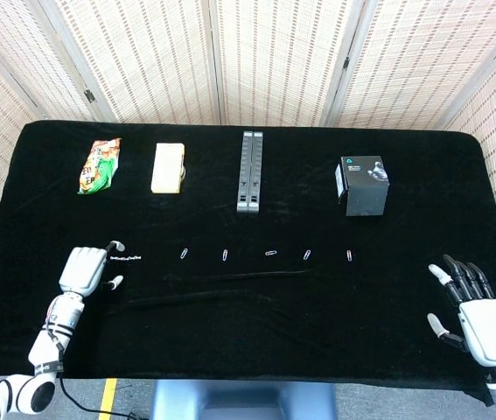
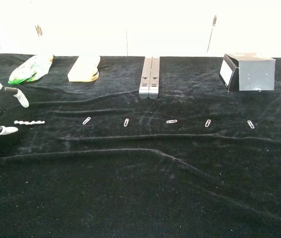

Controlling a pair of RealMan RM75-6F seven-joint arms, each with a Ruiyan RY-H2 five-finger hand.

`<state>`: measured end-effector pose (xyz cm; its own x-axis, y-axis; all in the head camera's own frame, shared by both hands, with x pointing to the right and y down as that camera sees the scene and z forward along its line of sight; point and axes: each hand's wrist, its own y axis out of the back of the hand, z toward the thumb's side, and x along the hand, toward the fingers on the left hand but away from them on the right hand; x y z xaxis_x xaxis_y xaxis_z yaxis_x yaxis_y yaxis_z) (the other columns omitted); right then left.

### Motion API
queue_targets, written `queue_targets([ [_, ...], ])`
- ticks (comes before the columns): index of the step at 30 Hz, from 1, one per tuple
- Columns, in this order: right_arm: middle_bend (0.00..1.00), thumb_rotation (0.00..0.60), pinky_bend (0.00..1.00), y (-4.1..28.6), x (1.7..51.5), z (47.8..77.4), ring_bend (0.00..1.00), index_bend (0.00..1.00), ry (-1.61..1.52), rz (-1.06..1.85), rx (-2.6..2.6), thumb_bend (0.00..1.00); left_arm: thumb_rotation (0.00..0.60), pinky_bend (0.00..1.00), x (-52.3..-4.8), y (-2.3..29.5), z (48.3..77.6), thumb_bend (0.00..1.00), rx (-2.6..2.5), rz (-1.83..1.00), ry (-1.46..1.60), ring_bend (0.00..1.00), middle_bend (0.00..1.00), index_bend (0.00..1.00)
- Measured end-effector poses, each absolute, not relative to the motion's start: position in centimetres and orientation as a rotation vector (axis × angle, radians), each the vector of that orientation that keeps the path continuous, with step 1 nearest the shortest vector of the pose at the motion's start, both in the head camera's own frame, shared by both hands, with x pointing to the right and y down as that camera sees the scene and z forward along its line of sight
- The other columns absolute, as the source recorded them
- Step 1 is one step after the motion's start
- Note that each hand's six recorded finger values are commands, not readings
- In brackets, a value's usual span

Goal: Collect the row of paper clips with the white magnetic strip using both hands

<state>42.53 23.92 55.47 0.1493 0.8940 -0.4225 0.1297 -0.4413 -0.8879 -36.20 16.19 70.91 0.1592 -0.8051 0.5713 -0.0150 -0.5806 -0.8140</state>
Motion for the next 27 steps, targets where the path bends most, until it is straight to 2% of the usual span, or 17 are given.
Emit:
queue_targets([
  [5,0.00,0.600,0.00,23.7,42.8,55.4,0.00,0.10,-1.003,1.360,-1.707,0.36,0.600,1.00,-36.0,15.3,72.0,0.32,-1.762,-1.500,0.775,1.00,1.00,0.40],
  [14,0.00,0.600,0.00,23.4,43.3,55.5,0.00,0.10,-1.018,1.372,-1.700,0.36,0.600,1.00,-36.1,14.7,73.7,0.32,-1.776,-1.533,0.773,1.00,1.00,0.42],
  [22,0.00,0.600,0.00,23.2,43.4,55.8,0.00,0.10,-1.016,1.387,-1.698,0.36,0.600,1.00,-36.2,14.2,74.9,0.34,-1.783,-1.553,0.744,1.00,1.00,0.50],
  [27,0.00,0.600,0.00,23.1,43.5,55.9,0.00,0.10,-1.021,1.396,-1.693,0.36,0.600,1.00,-36.4,14.0,75.5,0.36,-1.785,-1.565,0.735,1.00,1.00,0.52],
])
